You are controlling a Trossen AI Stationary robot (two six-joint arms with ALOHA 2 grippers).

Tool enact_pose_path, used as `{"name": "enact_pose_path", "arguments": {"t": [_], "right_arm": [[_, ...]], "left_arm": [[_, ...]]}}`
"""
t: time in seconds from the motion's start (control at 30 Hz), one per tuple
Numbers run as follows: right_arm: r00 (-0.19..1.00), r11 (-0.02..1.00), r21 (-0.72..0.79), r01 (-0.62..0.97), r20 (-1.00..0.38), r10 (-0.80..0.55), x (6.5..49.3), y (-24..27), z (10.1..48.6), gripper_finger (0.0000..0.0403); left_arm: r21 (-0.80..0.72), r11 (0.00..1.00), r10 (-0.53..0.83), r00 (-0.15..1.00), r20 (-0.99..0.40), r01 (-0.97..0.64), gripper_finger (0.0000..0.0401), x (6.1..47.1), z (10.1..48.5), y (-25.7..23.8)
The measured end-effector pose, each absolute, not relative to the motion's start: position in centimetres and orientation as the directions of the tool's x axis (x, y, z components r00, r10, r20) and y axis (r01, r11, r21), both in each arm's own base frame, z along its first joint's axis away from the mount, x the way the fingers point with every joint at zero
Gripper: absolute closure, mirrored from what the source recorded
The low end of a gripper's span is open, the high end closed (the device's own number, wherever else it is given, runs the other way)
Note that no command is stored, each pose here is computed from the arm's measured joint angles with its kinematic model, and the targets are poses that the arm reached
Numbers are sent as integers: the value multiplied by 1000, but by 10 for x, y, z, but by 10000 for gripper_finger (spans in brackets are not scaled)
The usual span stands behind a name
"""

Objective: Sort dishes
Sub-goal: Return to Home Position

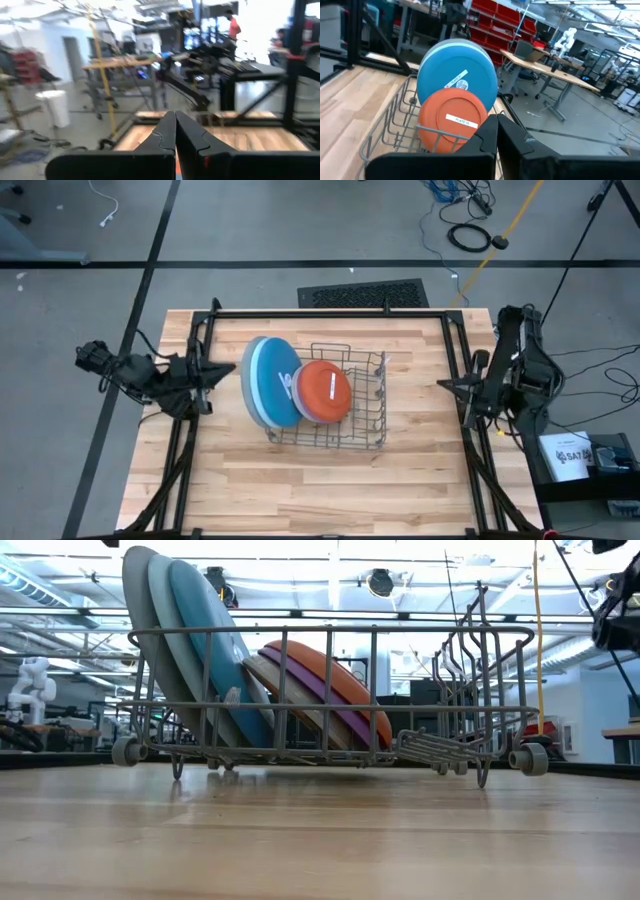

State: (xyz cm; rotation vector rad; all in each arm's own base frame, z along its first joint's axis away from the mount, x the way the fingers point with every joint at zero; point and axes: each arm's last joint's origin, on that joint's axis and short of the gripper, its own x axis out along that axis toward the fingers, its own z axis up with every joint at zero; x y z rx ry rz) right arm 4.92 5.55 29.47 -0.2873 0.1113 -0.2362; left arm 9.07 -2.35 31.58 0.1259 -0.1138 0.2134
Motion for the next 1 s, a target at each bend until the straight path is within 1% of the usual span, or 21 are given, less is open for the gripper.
{"name": "enact_pose_path", "arguments": {"t": [0.13,0.23,0.33,0.5,0.7,1.0], "right_arm": [[976,945,-263,194,-42,-212,41,44,279,403],[985,963,-214,164,-16,-171,38,42,284,403],[988,973,-175,149,0,-151,35,39,284,403],[989,980,-135,143,0,-145,35,40,274,403],[989,985,-91,145,0,-145,36,47,260,403],[981,974,-115,193,-1,-194,42,62,252,403]], "left_arm": [[115,981,144,986,80,-153,400,94,307,-23],[124,982,127,986,111,-141,400,98,296,-23],[103,980,152,975,159,-169,400,101,283,-21],[76,984,149,975,162,-163,400,109,254,-16],[76,984,144,967,208,-163,400,112,251,-8],[83,986,121,966,227,-143,400,112,253,5]]}}
